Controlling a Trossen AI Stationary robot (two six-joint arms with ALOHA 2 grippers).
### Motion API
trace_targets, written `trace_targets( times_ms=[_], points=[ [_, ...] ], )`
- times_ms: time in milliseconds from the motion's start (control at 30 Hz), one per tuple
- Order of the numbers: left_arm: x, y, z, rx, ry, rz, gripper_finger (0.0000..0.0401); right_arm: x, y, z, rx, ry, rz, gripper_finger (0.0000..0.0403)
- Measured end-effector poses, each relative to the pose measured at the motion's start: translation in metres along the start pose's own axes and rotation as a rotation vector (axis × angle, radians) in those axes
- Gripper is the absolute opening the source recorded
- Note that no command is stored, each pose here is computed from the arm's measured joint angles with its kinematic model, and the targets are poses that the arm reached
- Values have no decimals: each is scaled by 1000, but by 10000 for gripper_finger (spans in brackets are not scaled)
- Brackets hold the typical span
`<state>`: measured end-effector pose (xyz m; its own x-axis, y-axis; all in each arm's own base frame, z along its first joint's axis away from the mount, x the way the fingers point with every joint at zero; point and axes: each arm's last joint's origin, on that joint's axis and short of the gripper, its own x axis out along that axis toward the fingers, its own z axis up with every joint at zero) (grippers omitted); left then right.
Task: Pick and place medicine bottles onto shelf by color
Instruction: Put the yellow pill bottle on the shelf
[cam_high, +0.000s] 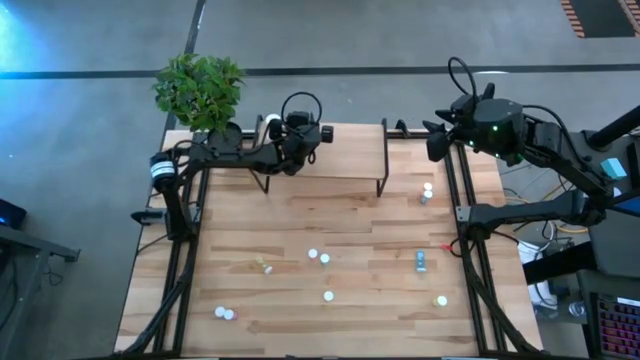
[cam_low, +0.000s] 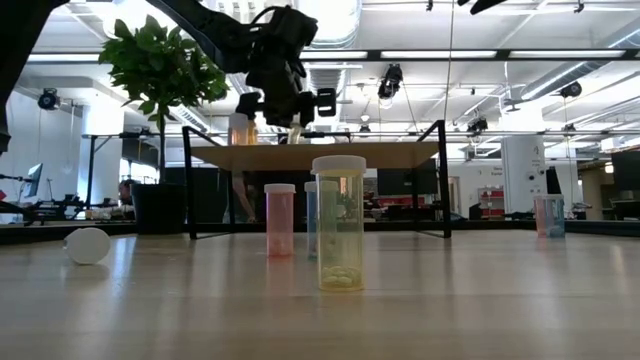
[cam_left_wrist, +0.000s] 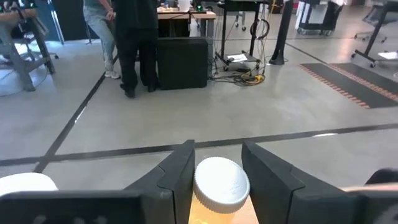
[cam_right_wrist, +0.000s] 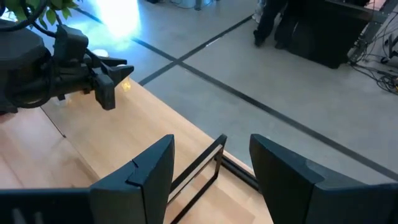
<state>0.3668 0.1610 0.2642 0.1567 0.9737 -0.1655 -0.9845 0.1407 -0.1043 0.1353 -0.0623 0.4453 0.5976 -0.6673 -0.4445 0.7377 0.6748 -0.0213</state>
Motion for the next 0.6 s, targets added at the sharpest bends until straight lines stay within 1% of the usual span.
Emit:
trace_targets(
  times_ms=[167, 300, 400, 500, 600],
  points=[
    [-1, -7, 20, -55, -31, -9, 111, 0, 0, 0, -1, -1, 0, 201],
    [-6, -13, 30, -53, -50, -18, 111, 0, 0, 0, -11, -1, 0, 201],
    [-8, -13, 28, -77, -59, 12, 111, 0, 0, 0, -21, -1, 0, 201],
    [-7, -9, 19, -125, -46, 31, 111, 0, 0, 0, -37, 0, 0, 201],
    [-7, -7, 12, -140, -36, 36, 111, 0, 0, 0, -48, 1, 2, 201]
  ],
)
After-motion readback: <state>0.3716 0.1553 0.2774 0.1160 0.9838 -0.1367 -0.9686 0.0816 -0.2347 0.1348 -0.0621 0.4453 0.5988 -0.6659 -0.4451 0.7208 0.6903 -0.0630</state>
